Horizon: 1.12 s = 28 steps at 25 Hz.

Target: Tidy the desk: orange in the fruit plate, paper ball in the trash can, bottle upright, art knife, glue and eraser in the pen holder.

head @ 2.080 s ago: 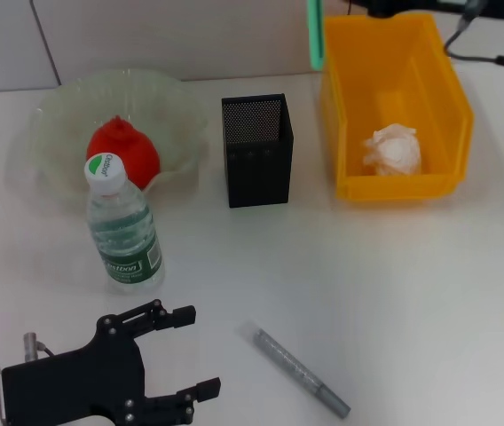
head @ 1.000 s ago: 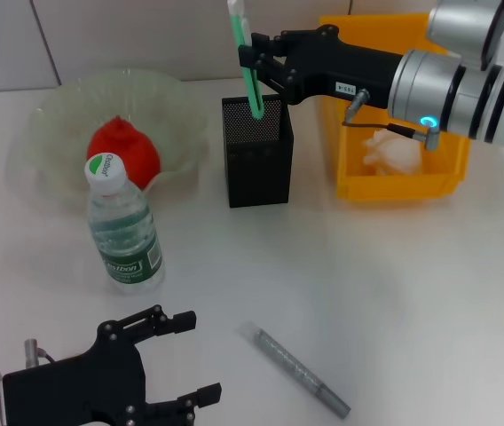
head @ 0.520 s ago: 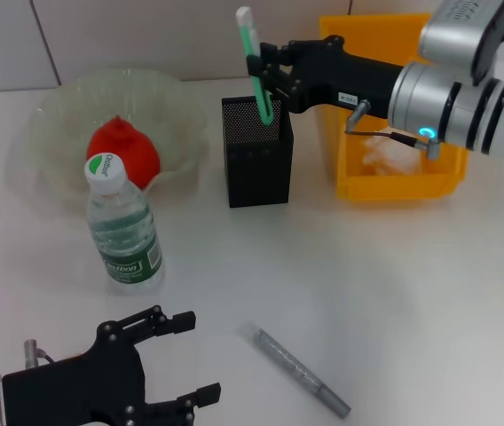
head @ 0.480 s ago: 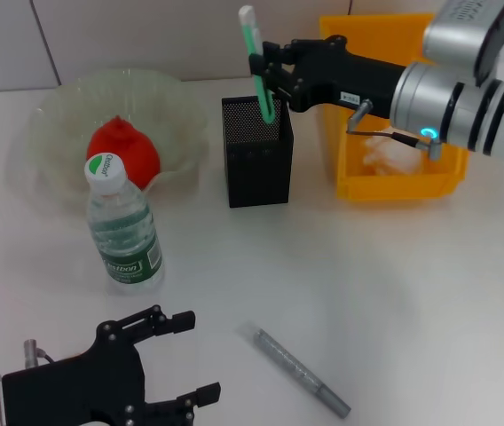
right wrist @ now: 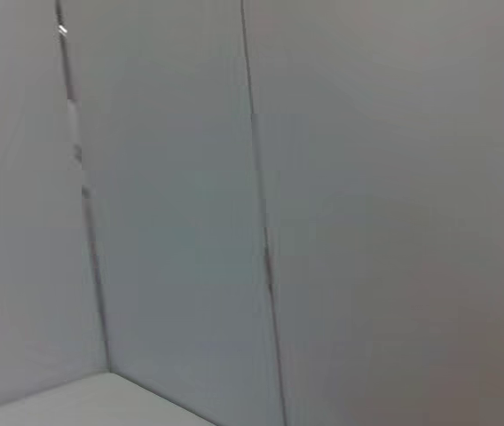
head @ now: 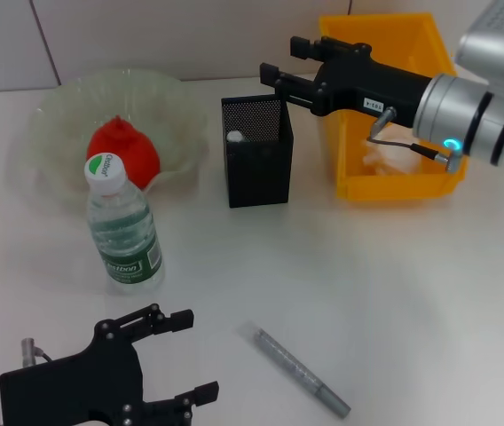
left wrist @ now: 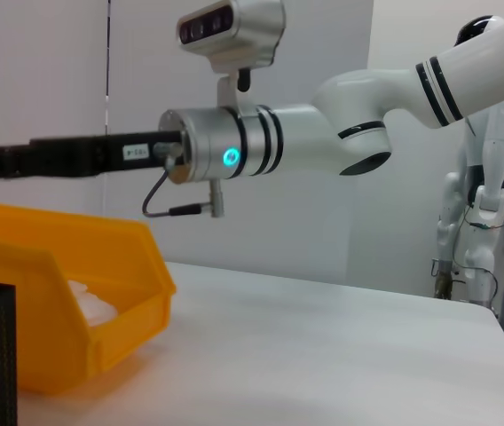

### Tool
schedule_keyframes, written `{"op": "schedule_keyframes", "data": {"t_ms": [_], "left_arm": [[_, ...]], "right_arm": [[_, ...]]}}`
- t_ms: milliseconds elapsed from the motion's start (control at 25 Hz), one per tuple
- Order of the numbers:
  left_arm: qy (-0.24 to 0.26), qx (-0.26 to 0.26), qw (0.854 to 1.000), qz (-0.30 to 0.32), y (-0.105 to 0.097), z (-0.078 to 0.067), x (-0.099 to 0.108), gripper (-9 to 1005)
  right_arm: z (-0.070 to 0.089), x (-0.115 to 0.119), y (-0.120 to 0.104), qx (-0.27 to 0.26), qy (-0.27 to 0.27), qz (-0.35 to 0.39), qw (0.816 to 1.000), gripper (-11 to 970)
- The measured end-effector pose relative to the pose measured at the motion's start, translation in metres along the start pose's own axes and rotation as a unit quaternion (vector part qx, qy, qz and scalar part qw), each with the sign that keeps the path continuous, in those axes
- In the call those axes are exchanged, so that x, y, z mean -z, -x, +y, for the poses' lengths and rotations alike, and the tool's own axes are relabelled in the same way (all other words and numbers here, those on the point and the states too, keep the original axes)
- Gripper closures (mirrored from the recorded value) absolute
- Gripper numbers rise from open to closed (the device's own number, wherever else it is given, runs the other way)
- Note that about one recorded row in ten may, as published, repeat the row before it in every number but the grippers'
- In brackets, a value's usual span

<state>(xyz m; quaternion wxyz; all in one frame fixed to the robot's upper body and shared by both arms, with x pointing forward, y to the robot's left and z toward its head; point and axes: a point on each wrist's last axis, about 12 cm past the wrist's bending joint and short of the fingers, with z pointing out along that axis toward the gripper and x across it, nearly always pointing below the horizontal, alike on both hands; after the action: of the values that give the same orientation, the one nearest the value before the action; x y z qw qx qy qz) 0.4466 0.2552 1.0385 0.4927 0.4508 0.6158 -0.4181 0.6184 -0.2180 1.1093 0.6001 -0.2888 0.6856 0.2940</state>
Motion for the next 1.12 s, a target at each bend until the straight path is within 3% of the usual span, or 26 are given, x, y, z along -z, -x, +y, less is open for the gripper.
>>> {"op": "schedule_keyframes", "data": {"t_ms": [440,680,960,1120], "left_arm": [[0.001,0.003,1.000,-0.018,0.004,-0.002,0.010,191],[-0.003,-0.001,0.999,-0.050,0.015,-0.002,0.024,192],[0.014,0.015,0.999,-0.034,0.026,-0.002,0.043,192],[0.053,0.020,0.997,0.053,0.049,-0.005,0.067,193]], "right_arm": [[0.023,0.060,0.039,-0.040,0.135,-0.075,0.987,126],[0.040,0.097,0.024,-0.026,0.192,-0.010,0.981,126],[0.047,0.125,-0.003,-0.029,0.221,0.052,0.973,126],[0.048,0.135,-0.012,-0.028,0.220,0.062,0.973,126]]}}
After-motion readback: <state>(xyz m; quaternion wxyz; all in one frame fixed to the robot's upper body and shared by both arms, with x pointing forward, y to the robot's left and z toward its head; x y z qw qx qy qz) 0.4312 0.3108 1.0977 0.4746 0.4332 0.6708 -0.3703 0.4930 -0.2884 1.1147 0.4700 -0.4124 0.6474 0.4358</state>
